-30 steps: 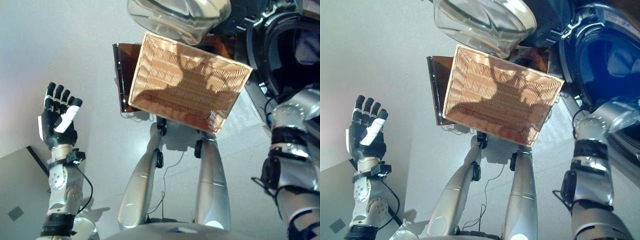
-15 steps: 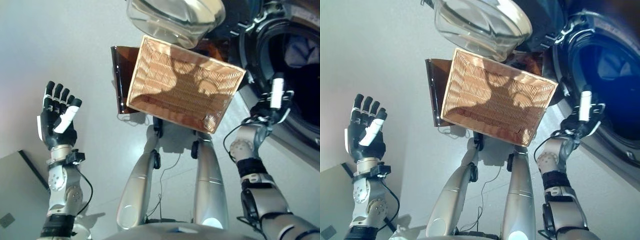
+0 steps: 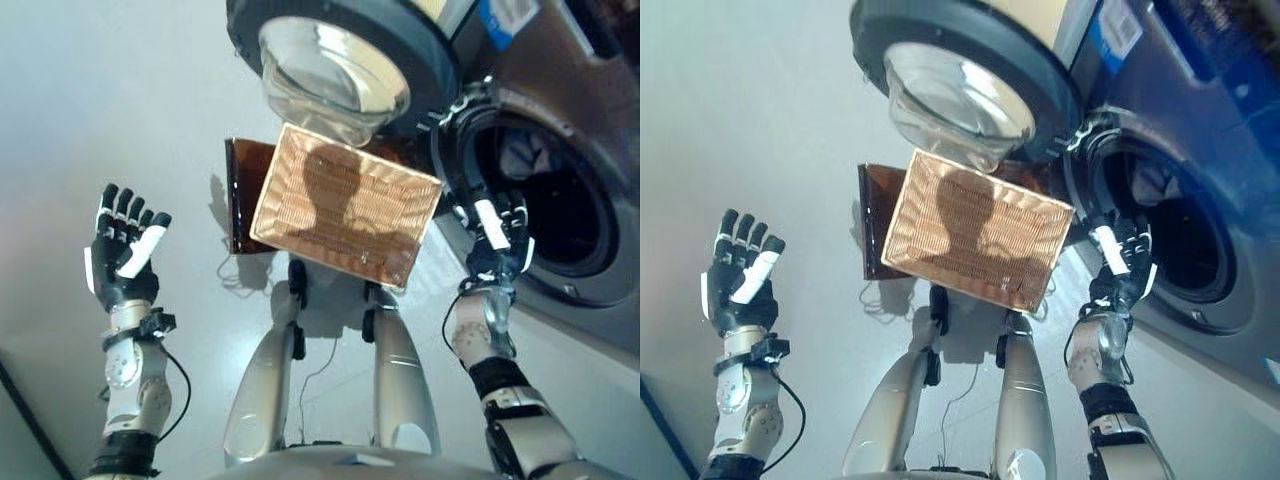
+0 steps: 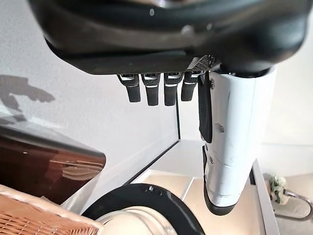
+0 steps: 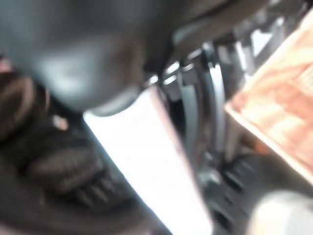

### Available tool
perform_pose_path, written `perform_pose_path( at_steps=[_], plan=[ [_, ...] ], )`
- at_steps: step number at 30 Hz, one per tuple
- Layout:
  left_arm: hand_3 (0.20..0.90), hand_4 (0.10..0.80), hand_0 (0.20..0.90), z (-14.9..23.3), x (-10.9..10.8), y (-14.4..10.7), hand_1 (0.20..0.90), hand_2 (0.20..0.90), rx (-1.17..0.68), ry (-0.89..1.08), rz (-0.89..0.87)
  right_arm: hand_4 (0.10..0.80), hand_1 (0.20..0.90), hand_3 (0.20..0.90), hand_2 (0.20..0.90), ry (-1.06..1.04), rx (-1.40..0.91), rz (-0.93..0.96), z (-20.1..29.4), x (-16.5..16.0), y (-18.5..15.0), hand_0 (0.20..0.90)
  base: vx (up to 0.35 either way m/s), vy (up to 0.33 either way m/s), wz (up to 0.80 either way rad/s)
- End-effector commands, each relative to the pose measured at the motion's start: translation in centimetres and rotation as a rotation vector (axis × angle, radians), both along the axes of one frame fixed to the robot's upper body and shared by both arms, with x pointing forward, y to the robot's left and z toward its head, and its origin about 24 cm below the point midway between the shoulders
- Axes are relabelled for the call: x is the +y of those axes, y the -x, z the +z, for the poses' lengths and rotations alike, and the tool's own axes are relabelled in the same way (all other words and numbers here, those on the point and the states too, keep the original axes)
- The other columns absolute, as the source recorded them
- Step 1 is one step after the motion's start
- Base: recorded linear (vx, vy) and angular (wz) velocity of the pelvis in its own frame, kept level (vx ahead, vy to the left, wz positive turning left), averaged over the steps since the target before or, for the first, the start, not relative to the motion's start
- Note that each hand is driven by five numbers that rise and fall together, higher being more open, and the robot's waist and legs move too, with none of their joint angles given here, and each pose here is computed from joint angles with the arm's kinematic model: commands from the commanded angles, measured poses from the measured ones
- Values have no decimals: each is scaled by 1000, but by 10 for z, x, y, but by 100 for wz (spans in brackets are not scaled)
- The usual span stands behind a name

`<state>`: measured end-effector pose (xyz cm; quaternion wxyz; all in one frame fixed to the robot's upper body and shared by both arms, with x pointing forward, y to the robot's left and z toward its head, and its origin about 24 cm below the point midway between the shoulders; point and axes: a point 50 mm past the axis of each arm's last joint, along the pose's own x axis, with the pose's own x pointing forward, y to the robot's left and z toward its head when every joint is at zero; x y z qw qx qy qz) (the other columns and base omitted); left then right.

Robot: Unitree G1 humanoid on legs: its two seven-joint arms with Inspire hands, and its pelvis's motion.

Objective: Pick up the clothes and place them into the washing machine

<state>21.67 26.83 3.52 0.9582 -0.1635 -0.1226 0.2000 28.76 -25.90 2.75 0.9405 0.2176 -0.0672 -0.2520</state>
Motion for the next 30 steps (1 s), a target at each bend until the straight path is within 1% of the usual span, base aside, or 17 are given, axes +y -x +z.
perform_pose_path(
  at_steps=[1, 4, 8, 11, 13, 16, 21, 24, 25, 27, 30],
  plan=[
    [900, 800, 900, 9, 24, 14, 900, 900, -43, -109, 82, 800, 900, 900, 900, 182, -28, 50, 12, -7, 7, 900, 101, -16, -6],
    [900, 800, 900, 0, 24, 18, 900, 900, 3, -113, 75, 800, 900, 900, 900, 212, 40, 73, -1, -8, 16, 900, 139, -28, -5],
    [900, 800, 900, -7, 25, 21, 900, 900, 35, -107, 82, 800, 900, 900, 900, 190, 75, 75, -12, -8, 23, 900, 84, -22, -1],
    [900, 800, 900, -13, 21, 22, 900, 900, 60, -103, 69, 800, 900, 900, 900, 124, 92, 82, -25, -6, 34, 900, 87, -19, 5],
    [900, 800, 900, -22, 21, 25, 900, 900, 104, -91, 67, 800, 900, 900, 900, 41, 140, 94, -45, -4, 47, 900, 107, -17, 4],
    [900, 800, 900, -28, 22, 29, 900, 900, 131, -80, 74, 800, 900, 900, 900, 21, 169, 87, -53, -4, 55, 900, 84, -12, -3],
    [900, 800, 900, -43, 24, 34, 900, 900, 232, -122, 78, 800, 900, 900, 900, 90, 258, 94, -64, -3, 66, 900, 65, 0, -3],
    [900, 800, 900, -55, 24, 38, 900, 900, 300, -135, 79, 800, 900, 900, 900, 182, 338, 139, -72, 1, 74, 900, 84, 21, -2],
    [900, 800, 900, -62, 24, 39, 900, 900, 348, -150, 80, 800, 900, 900, 900, 199, 365, 162, -77, 6, 77, 900, 57, 23, 1],
    [900, 800, 900, -64, 23, 40, 900, 900, 363, -158, 75, 800, 900, 900, 900, 199, 381, 168, -80, 7, 81, 900, 59, 23, 0],
    [900, 800, 900, -71, 22, 45, 900, 900, 433, -221, 51, 800, 900, 900, 900, 190, 424, 168, -89, 9, 92, 900, 62, 23, 3]
  ],
)
